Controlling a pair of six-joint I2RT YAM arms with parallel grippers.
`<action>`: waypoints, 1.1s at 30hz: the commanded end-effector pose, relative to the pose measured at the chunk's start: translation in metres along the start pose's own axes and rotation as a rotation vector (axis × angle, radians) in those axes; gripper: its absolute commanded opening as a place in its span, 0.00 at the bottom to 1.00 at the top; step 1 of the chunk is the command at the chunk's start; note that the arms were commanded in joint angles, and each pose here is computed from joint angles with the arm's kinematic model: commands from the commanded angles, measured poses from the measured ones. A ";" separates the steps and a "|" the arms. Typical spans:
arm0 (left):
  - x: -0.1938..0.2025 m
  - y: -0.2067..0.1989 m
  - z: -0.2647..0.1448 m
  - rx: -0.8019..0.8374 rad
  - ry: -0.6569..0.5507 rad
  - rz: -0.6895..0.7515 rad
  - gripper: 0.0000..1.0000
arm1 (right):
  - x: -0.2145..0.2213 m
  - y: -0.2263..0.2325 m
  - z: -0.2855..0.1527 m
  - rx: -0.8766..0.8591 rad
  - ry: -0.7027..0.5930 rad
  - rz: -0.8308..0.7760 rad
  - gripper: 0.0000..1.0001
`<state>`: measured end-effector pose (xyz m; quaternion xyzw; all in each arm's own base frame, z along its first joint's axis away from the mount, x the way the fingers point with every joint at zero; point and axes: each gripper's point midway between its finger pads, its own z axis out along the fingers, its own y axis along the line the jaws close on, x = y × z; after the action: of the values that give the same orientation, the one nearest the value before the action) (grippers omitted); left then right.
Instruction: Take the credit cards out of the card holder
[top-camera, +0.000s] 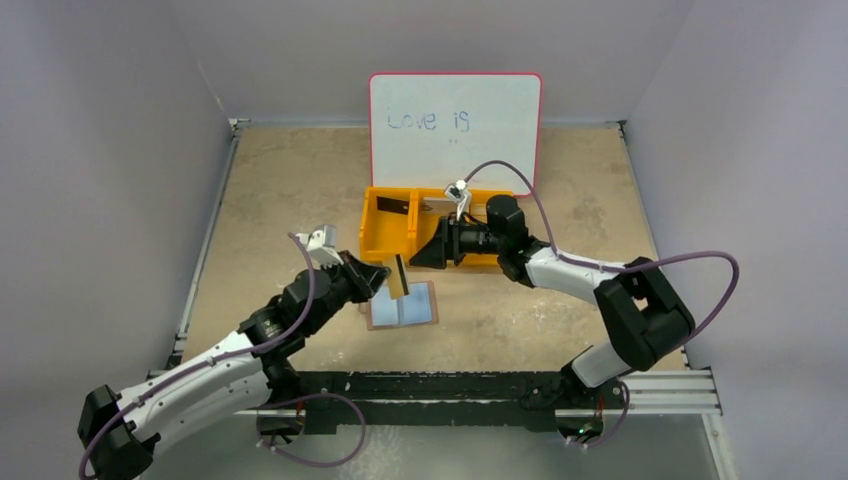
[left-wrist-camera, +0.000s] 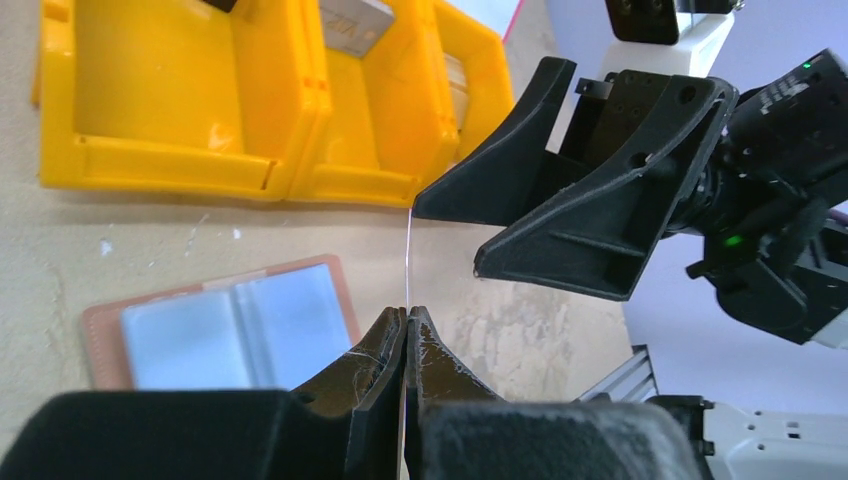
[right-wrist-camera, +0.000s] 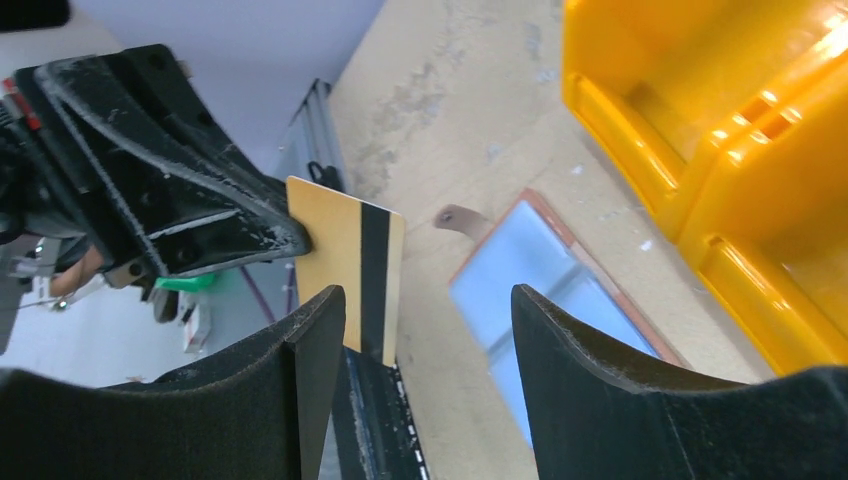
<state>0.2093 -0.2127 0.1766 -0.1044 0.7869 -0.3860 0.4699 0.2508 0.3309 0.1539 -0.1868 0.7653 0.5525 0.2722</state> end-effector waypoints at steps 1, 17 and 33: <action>-0.028 -0.041 -0.004 0.129 -0.061 -0.010 0.00 | -0.018 0.043 -0.009 -0.170 -0.033 -0.094 0.65; -0.034 -0.064 0.003 0.239 -0.099 -0.044 0.00 | -0.012 0.050 -0.013 -0.222 -0.013 -0.047 0.55; -0.036 -0.050 0.006 0.183 -0.133 -0.039 0.09 | -0.023 0.054 -0.020 -0.220 -0.036 -0.065 0.00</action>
<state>0.2199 -0.2336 0.2113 -0.0944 0.7390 -0.4451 0.4968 0.2297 0.3308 0.1959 -0.2188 0.7044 0.6252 0.2549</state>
